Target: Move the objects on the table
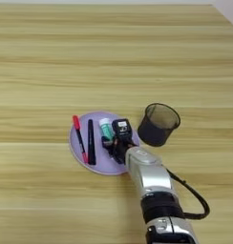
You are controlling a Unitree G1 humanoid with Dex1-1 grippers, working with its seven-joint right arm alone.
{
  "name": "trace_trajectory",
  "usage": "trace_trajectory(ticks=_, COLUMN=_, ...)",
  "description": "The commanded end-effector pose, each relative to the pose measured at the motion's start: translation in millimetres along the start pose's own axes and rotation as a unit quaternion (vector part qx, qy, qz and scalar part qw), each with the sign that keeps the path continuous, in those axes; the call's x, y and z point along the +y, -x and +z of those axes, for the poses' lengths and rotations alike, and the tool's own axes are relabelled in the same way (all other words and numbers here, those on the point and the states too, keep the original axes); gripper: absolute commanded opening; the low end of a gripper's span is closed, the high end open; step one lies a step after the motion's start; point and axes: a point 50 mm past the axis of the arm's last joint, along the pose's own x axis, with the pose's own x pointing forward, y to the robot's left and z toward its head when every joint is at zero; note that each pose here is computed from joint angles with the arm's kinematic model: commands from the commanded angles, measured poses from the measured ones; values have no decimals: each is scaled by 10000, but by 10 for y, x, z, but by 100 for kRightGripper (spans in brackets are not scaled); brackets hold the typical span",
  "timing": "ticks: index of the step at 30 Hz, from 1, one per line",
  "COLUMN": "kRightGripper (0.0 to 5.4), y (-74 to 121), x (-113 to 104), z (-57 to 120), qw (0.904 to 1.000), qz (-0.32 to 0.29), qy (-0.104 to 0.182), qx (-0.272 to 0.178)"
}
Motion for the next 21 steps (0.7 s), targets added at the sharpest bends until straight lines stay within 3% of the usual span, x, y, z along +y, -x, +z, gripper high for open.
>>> trace_trajectory(ticks=1, kRightGripper=167, y=17, x=-2, z=338, qw=9979, qz=14, qy=164, qx=-622)
trace_trajectory(ticks=21, kRightGripper=167, y=142, x=419, z=359, qw=9937, qz=752, qy=202, qx=-811)
